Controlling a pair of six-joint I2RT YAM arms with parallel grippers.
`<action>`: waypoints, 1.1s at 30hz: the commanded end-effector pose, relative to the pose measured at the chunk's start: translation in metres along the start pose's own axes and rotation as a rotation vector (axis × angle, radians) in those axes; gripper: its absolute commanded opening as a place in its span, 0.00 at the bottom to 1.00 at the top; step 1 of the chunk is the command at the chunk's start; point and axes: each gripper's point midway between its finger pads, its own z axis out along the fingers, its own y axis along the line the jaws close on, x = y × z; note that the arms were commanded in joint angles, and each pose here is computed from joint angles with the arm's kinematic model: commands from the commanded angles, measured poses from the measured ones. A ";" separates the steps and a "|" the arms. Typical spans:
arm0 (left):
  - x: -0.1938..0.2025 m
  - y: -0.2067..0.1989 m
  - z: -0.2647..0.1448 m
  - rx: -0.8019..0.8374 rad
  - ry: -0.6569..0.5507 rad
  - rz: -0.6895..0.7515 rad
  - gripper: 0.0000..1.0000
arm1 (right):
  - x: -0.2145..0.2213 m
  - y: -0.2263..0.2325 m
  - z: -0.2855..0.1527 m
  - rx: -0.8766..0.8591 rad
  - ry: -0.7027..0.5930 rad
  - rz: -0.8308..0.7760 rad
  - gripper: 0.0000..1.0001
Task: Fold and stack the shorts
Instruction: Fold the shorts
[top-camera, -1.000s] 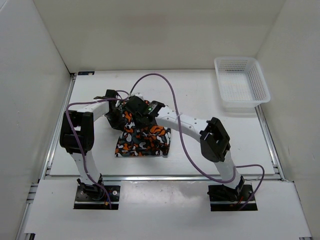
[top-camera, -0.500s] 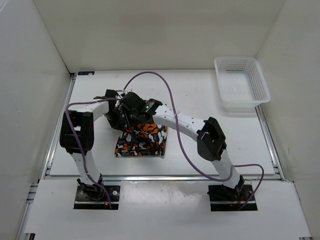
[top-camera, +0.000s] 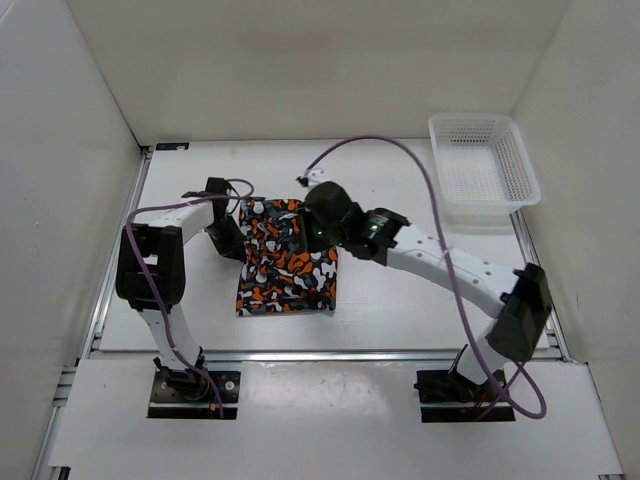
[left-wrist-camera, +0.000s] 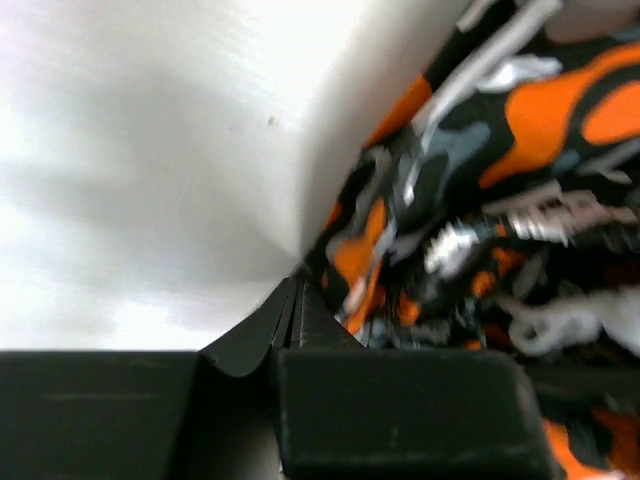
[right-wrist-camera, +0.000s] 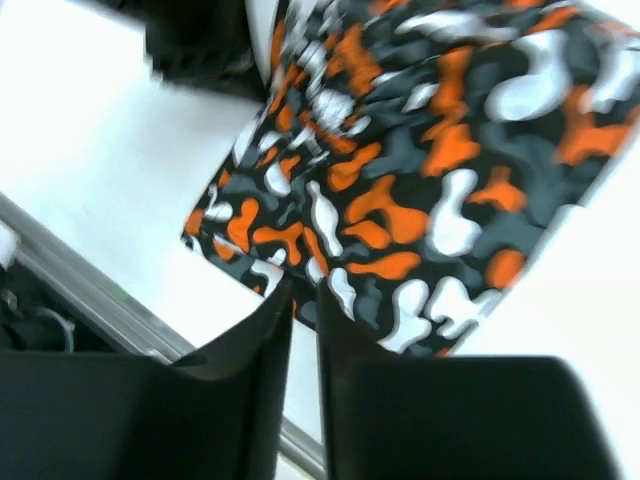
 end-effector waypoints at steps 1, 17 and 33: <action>-0.022 -0.016 -0.053 0.060 -0.136 0.025 0.11 | -0.011 -0.041 -0.017 0.112 -0.080 0.074 0.14; -0.008 -0.102 -0.079 0.176 -0.150 0.434 0.85 | 0.052 -0.118 0.017 0.150 0.145 0.258 0.73; -0.045 -0.064 -0.057 0.072 -0.139 0.340 0.10 | 0.114 -0.119 0.120 0.148 0.413 0.295 0.06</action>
